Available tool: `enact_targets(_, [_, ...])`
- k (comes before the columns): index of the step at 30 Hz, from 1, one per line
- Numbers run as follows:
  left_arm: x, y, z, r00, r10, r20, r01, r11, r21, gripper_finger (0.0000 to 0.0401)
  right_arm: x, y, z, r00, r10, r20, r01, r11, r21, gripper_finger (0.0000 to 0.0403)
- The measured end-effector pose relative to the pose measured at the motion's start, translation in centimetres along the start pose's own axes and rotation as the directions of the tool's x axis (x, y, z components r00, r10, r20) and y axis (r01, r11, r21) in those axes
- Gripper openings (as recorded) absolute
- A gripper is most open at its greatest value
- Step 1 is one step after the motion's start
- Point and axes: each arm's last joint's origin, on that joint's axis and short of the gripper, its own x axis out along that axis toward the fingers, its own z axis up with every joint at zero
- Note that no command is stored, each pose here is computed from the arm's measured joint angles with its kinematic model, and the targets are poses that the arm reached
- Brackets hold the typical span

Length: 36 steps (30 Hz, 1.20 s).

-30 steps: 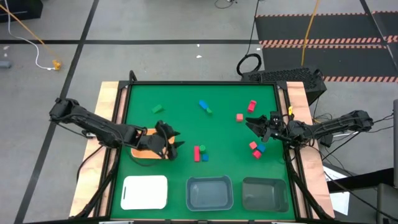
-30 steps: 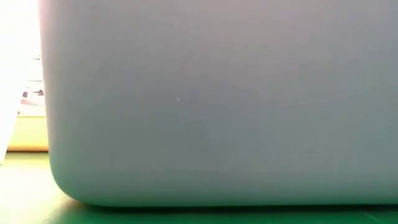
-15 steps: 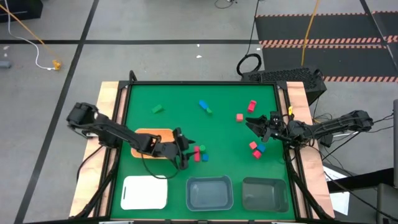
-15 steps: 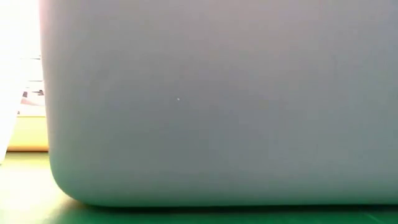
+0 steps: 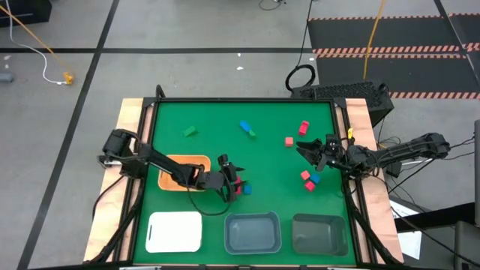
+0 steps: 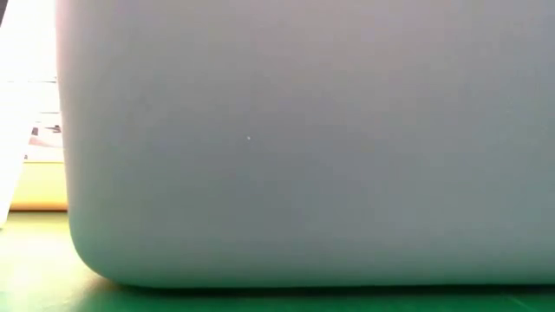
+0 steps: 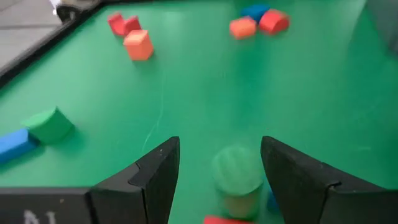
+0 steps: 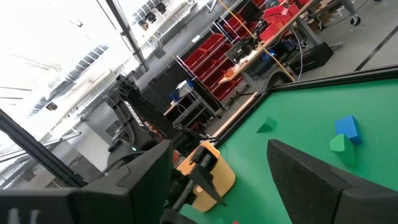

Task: Sort & place blocks by color
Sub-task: Put the bottom green block into the white bin

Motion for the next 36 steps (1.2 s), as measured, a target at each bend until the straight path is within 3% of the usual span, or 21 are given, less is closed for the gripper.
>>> enact_targets(15, [0.6,0.4,-0.2,1.000,-0.014,0.015,0.015,0.998,-0.062,0.0228,0.0,0.0,0.0,1.000,0.000,0.000,0.000,1.000,-0.001,0.0254])
enact_targets(22, [-0.2,0.6,1.2,0.998,-0.026,0.065,0.031,0.997,-0.074,0.0228,0.0,0.0,0.0,1.000,0.000,0.000,0.000,1.000,-0.001,0.0254])
enact_targets(36, [0.0,0.6,0.2,0.999,-0.044,-0.013,0.044,0.997,-0.062,0.0228,0.0,0.0,0.0,1.000,0.000,0.000,0.000,1.000,-0.001,0.0254])
